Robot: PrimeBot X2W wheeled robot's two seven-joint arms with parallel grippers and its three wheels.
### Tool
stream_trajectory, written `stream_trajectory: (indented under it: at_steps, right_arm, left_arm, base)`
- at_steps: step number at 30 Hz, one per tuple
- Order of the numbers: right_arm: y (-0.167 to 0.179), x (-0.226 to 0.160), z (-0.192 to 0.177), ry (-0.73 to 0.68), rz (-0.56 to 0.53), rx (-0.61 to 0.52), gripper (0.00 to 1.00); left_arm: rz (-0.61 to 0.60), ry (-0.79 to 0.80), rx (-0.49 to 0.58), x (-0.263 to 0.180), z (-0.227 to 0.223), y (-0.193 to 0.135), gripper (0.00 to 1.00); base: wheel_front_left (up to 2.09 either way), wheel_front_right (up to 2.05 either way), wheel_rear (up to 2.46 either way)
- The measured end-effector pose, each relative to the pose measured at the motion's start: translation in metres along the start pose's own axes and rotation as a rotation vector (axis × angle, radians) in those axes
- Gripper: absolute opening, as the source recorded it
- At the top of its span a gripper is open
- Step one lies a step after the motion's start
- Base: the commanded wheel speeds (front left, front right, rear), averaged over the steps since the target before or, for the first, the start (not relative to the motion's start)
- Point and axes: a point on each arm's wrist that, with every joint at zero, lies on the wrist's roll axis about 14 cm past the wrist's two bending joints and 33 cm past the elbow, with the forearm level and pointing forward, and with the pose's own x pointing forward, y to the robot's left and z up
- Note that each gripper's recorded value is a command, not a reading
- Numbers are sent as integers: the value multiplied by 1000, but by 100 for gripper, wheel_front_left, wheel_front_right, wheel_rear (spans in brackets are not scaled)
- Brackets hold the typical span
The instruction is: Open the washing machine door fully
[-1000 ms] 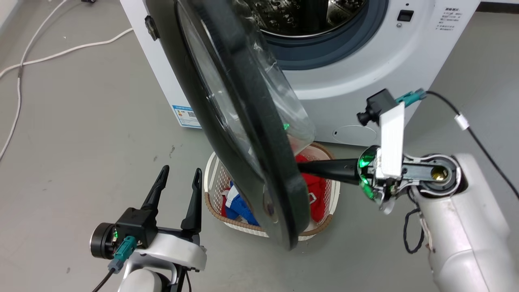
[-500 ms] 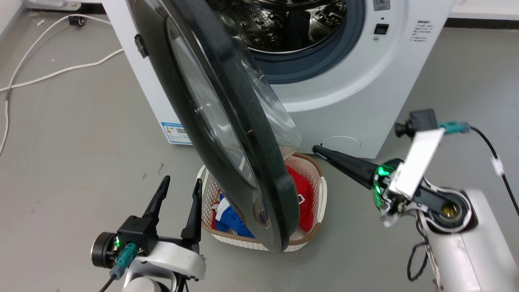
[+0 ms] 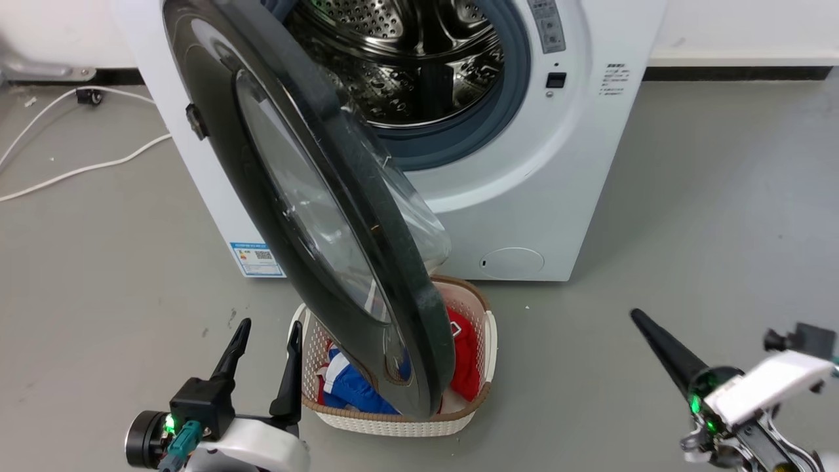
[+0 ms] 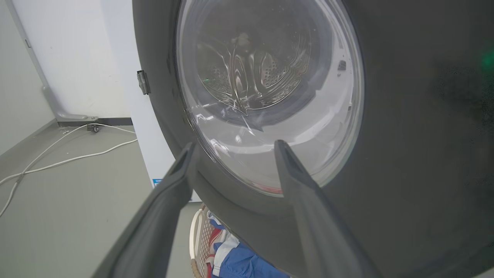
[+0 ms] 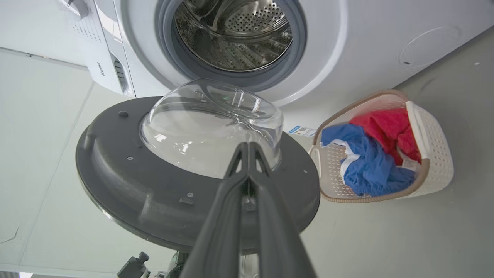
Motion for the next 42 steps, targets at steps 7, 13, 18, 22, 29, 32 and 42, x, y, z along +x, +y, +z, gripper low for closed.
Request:
stream_trajectory:
  at_steps: [7,13,18,22,29,32,42]
  right_arm:
    - [-11,-35,17,-193,-45,-41,100]
    - [-8,-53,35,-349,-107,-289,100]
    - [10,-64,59,-466,-146,-679,100]
    - [19,-69,65,-506,-171,-882,100]
    - [25,-73,68,-520,-214,-1098,100]
    - [25,-76,64,-514,-223,-1133,100]
    - [17,-82,41,-460,-238,-1145,100]
  left_arm:
    - [4,4,-10,-6,-1,0,100]
    - [4,-4,-20,-6,1,0,100]
    - [0,-7,-21,-5,2,-2,100]
    - [-3,-9,-22,-4,3,-3,100]
    - [10,-8,-28,-4,2,-1,100]
    - [9,-8,-24,-5,3,-1,100]
    - [-6,12,1,-10,-3,-2,100]
  base:
    - [0,0,0]
    - [0,0,0]
    - [0,0,0]
    - [0,0,0]
    - [0,0,0]
    - [0,0,0]
    - [0,0,0]
